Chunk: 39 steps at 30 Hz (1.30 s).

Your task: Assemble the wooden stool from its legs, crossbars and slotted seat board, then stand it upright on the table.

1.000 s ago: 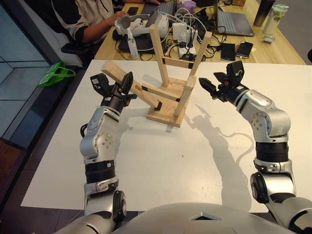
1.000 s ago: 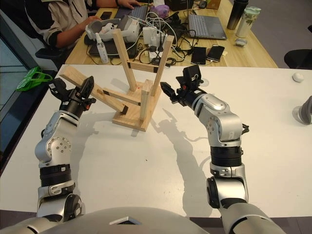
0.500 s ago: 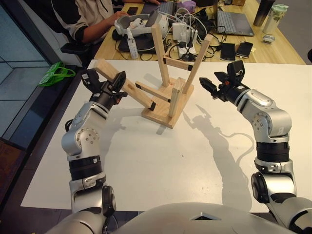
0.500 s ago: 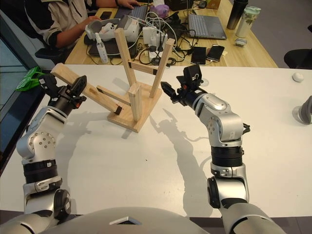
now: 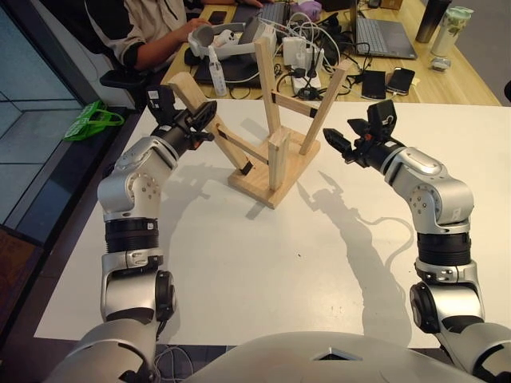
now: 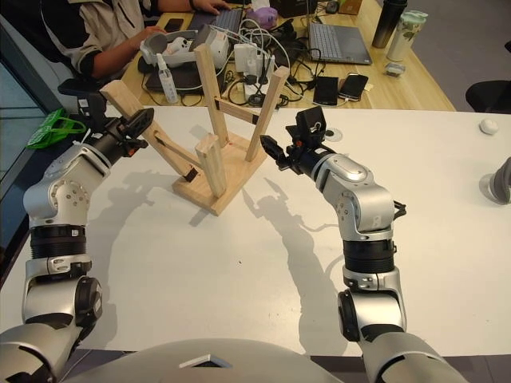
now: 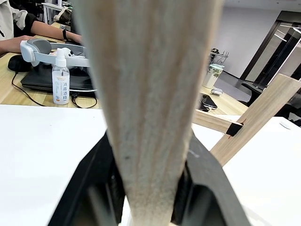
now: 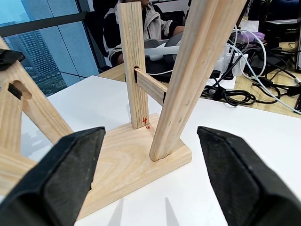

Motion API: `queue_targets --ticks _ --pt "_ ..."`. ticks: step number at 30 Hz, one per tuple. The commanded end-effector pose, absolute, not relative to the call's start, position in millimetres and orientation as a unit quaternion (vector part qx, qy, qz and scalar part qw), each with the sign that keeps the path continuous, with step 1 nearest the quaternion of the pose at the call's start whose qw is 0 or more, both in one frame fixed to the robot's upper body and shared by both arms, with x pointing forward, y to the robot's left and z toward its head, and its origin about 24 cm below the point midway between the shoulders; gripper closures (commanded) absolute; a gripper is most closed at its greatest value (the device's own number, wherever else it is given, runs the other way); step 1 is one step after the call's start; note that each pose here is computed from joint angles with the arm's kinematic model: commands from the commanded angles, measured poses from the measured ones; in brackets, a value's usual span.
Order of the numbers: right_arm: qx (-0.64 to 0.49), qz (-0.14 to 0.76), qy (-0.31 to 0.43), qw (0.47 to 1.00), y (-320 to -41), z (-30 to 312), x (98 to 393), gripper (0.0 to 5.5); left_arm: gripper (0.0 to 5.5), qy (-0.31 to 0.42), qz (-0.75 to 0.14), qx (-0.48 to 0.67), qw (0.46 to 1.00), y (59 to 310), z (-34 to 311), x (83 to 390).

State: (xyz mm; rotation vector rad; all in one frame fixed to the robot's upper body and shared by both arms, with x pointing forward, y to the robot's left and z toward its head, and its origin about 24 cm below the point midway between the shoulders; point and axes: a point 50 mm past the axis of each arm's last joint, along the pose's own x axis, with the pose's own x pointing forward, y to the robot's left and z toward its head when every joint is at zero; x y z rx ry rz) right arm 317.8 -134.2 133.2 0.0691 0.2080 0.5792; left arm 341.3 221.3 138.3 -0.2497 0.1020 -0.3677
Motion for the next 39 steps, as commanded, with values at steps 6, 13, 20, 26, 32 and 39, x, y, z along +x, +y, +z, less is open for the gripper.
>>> queue_targets --ticks 6,13,20,26,32,39 --pt "0.031 0.284 0.094 0.954 -134 138 319 1.83 4.48 0.067 -0.184 -0.099 0.976 224 133 343" --pt "0.032 0.285 0.094 0.953 -134 138 319 1.83 4.48 0.107 -0.243 0.018 0.964 222 120 339" --pt "0.032 0.286 0.095 0.953 -133 138 319 1.83 4.48 0.107 -0.252 -0.014 0.962 213 122 334" --pt "0.026 0.285 0.089 0.954 -132 141 317 1.83 4.48 0.080 -0.187 -0.110 0.973 205 119 316" --pt "0.016 0.286 0.082 0.955 -131 147 314 1.83 4.48 0.056 -0.120 -0.193 0.972 186 106 287" --pt "0.010 0.304 0.045 0.951 -125 170 315 1.83 4.48 0.021 -0.074 -0.156 0.985 172 121 289"
